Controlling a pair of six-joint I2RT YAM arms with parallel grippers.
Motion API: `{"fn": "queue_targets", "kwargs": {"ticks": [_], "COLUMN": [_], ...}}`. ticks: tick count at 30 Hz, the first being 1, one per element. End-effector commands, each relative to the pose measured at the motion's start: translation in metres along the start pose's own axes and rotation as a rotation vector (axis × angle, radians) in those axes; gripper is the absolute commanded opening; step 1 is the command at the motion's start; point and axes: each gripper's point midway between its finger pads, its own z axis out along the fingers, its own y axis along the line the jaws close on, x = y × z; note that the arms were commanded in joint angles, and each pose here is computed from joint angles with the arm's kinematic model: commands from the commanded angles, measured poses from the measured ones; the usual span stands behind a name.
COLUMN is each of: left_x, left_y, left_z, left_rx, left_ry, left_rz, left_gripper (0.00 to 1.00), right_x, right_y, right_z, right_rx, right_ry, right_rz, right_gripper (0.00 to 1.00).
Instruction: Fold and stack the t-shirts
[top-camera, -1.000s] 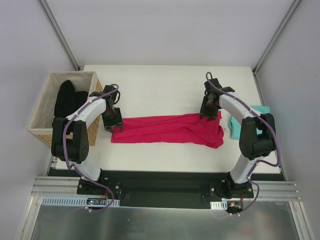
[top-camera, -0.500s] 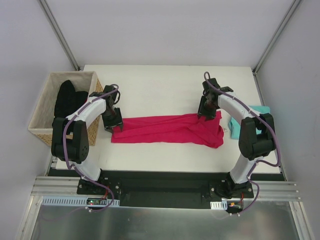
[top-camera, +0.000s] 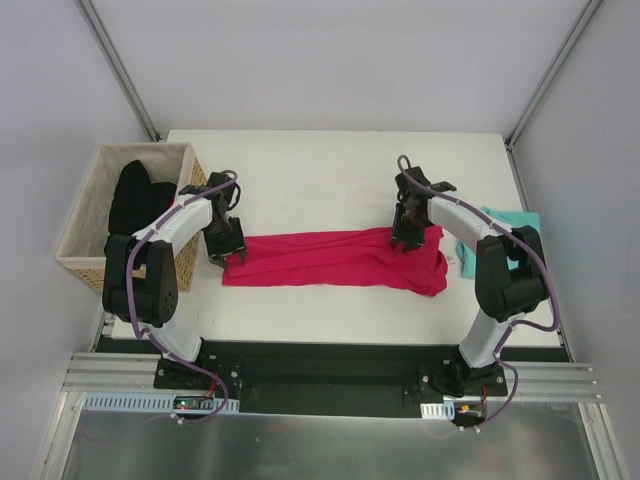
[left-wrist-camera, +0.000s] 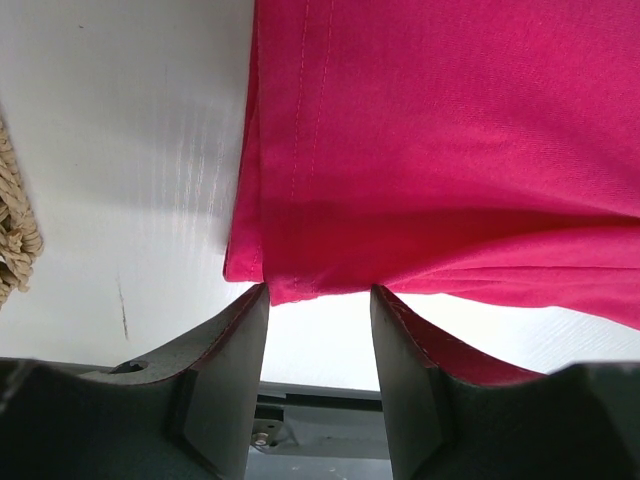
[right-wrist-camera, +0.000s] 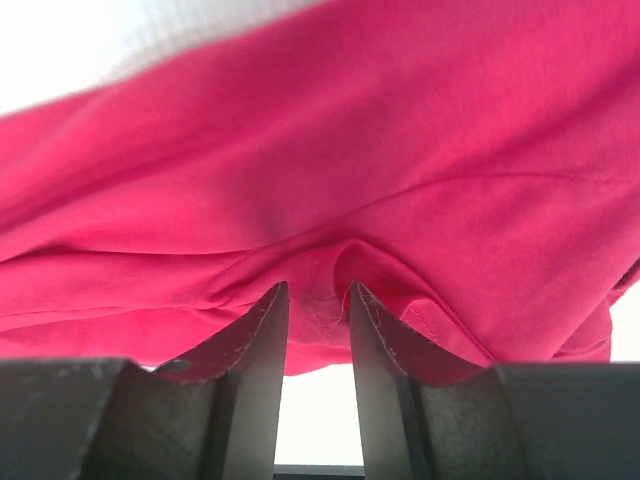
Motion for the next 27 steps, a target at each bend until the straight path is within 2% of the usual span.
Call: {"fn": "queue_targets", "kwargs": {"ticks": [1,4,6,10,27], "left_x": [0.004,0.002,0.002,0.001,-0.008], "left_y": [-0.001,-0.001,-0.002,-0.003,-0.006], "left_z": [-0.005,-0.006,-0.007,-0.006,-0.005], "left_rx": [-0.005,-0.003,-0.002,0.0,0.002], "left_ry": [-0.009,-0.015,-0.016,-0.013,-0.021], "left_rz": [-0.006,-0.004,-0.004,-0.003,0.005], "left_gripper": [0.45,0.45,0.45,0.45,0.45], "right_x": [-0.005,-0.007,-0.008,-0.01,0.022], "right_y": [0.001,-0.001,0.0,-0.001,-0.006], "right_z": [-0.015,-0.016,-0.017,-0.018,-0.043], "right_rx": [-0.01,-0.003,-0.003,0.002,0.008], "right_ry": [-0.055,-0.065,-0.07,-0.072,-0.068], "right_rz": [0.037,0.044,0.044,0.047,0.072], "right_gripper": [0.34,0.33,0.3,0.01,0.01]}}
